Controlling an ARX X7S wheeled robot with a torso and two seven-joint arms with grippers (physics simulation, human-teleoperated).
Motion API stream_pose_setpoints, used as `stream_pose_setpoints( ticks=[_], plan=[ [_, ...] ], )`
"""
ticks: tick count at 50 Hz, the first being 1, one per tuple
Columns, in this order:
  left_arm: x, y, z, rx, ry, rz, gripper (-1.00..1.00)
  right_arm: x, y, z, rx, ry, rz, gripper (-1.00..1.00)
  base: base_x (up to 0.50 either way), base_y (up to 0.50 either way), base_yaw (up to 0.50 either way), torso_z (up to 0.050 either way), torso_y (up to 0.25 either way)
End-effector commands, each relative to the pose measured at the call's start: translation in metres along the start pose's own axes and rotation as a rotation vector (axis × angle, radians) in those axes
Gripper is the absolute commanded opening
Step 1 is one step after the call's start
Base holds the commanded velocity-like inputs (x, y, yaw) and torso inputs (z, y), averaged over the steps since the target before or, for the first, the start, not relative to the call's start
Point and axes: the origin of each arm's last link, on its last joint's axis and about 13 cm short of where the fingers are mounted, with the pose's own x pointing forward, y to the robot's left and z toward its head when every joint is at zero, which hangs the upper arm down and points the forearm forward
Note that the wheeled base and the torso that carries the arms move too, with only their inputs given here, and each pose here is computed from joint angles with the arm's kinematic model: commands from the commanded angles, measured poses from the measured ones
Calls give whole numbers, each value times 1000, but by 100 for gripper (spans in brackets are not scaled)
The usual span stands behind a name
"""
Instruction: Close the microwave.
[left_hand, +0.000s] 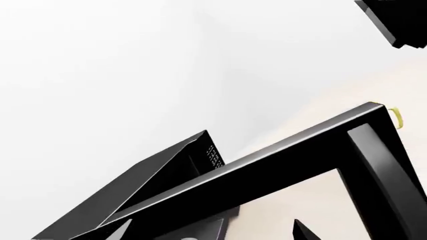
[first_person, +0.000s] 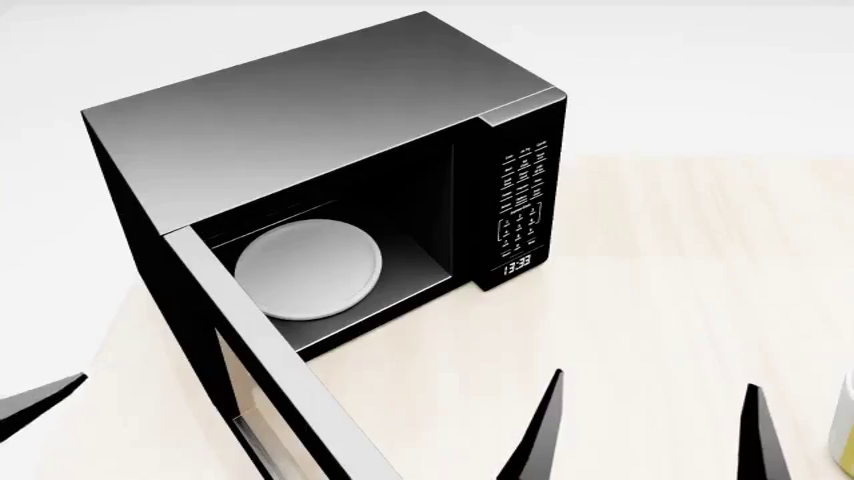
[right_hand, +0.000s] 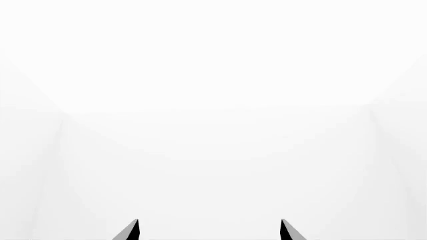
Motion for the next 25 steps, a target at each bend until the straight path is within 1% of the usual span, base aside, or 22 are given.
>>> stream_pose_setpoints(
  ticks=[1, 5, 10, 16, 18, 25],
  plan=[
    [12, -7, -15, -18, 3, -124, 100, 0, 0, -1, -9, 0, 6, 100, 0, 0, 0, 0, 0],
    [17, -8, -21, -34, -4, -123, 100, -1, 0, -1, -3, 2, 7, 100, 0, 0, 0, 0, 0],
    [22, -11, -25, -34, -15, -127, 100, -2, 1, -2, -4, 4, 9, 100, 0, 0, 0, 0, 0],
    [30, -10, -33, -20, -21, -85, 100, -2, 1, -2, -1, 7, 12, 100, 0, 0, 0, 0, 0],
    [34, -10, -34, -30, -33, -66, 100, -3, 1, -2, -1, 8, 13, 100, 0, 0, 0, 0, 0],
    [38, -16, -39, -43, -38, -78, 100, -3, 1, -2, -2, 10, 13, 100, 0, 0, 0, 0, 0]
  ],
)
